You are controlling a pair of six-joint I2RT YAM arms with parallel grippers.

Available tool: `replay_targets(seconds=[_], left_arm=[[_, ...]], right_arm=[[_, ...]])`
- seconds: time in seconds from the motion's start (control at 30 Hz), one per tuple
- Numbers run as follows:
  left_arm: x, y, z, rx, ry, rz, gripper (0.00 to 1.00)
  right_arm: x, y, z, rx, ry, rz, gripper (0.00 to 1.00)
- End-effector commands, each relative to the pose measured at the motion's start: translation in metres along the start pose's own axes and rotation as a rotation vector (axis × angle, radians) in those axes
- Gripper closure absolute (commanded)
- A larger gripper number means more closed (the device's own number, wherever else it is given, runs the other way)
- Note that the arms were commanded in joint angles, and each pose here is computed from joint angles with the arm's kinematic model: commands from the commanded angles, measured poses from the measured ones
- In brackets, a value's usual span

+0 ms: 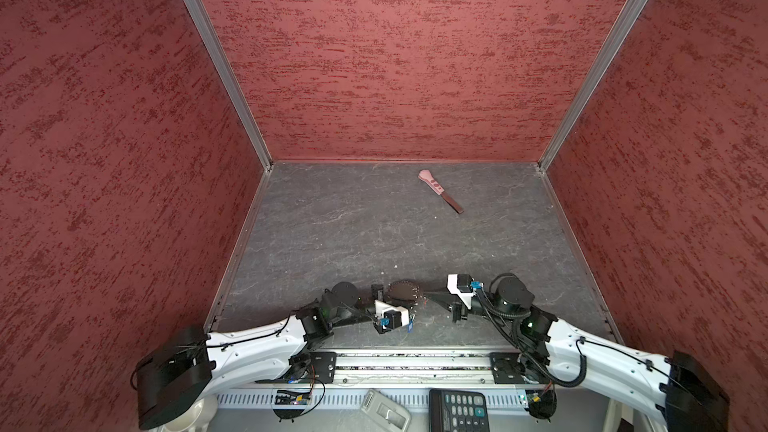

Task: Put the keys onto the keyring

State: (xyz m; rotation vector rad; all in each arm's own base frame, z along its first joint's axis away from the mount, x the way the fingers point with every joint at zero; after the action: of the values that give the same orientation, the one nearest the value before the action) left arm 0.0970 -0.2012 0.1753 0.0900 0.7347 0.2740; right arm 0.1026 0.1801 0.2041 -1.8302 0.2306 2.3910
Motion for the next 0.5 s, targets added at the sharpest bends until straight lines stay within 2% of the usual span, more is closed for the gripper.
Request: replay_targets(seconds=[0.0, 0.27, 0.47], left_arm=[[-0.0055, 0.0005, 0.0061, -0.033, -0.024, -0.02, 1.0], [-0.0053, 0.0019, 0.0069, -0.046, -0.017, -0.027, 1.0], [-0.003, 0.0084, 0.0145, -0.08, 0.041, -0.057, 1.0]], right_arm=[[0.0011, 0.001, 0.001, 0.0, -0.008, -0.011, 1.0], [0.0022, 0.0012, 0.0014, -0.007, -0.019, -0.007, 1.0], [0.0014, 0.0012, 0.0021, -0.015, -0.016, -0.014, 1.0]])
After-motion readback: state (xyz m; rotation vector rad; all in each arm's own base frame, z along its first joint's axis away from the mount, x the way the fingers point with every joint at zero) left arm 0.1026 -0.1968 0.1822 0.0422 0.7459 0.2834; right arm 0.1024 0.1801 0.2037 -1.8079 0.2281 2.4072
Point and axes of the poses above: each gripper's point midway between its finger pads, its own y axis back along the fingers, its own z axis along the line the jaws close on, x = y × z, the point moved 10 cm from there along y, back along the fingers, and after that the axes turned 15 degrees about -y, right-handed, at the moved point
